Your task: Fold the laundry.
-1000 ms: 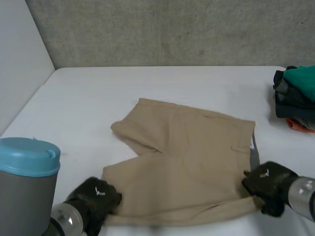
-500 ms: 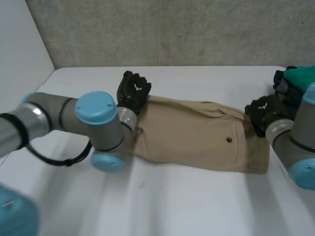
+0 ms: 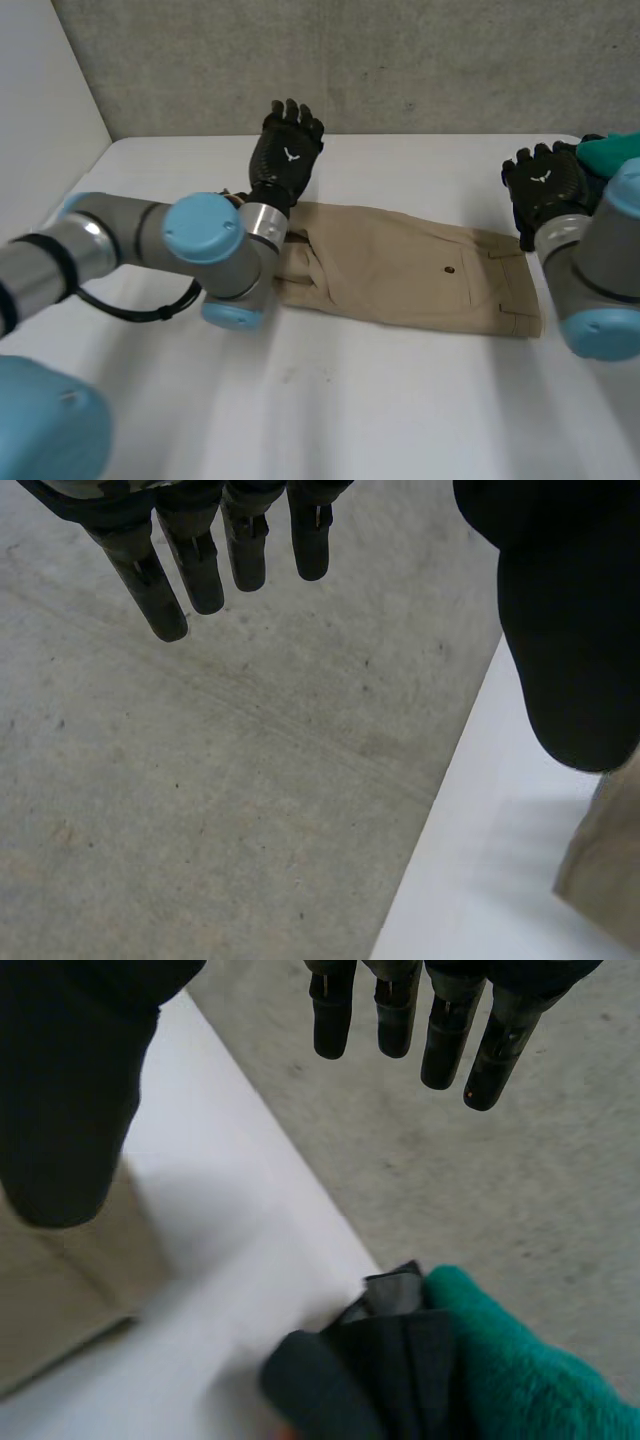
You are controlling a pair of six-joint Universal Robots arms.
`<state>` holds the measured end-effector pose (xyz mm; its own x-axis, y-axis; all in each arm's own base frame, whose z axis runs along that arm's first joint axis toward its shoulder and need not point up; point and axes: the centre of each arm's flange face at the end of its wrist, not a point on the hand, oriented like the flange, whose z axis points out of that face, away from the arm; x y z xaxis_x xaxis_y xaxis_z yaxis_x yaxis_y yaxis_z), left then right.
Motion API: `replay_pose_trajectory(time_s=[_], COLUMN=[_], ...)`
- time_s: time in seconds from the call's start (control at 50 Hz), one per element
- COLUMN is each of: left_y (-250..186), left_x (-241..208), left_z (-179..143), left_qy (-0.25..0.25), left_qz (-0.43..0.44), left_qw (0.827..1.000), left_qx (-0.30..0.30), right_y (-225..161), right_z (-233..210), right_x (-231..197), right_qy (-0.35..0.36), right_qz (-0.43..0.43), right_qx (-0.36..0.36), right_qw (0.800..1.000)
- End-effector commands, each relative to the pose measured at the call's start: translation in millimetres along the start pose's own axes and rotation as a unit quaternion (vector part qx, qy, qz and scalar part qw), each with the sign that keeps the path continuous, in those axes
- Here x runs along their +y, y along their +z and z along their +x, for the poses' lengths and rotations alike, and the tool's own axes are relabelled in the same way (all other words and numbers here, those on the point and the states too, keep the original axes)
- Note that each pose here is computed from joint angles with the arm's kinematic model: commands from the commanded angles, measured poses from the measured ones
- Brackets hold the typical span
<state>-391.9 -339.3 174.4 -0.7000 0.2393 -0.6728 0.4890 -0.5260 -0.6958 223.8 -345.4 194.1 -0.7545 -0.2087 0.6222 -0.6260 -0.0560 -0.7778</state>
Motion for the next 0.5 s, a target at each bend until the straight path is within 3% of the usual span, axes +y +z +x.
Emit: replay_pose_trajectory(time_s=[0.02, 0.18, 0.5], left_y=[-44, -75, -74], left_x=[-8, 12, 47], left_z=[-19, -30, -16], left_qy=[-0.088, -0.142, -0.147], left_qz=[-0.051, -0.145, -0.184], left_qw=[0.994, 0.977, 0.969], left_qx=[0.034, 0.069, 0.073], right_y=[-53, -70, -43], right_z=[-4, -15, -27], right_x=[20, 46, 74], right_qy=[0.077, 0.124, 0.114], right_qz=[-0.108, -0.142, -0.111], right_qx=[-0.132, -0.182, -0.151], right_qw=[0.982, 0.965, 0.976])
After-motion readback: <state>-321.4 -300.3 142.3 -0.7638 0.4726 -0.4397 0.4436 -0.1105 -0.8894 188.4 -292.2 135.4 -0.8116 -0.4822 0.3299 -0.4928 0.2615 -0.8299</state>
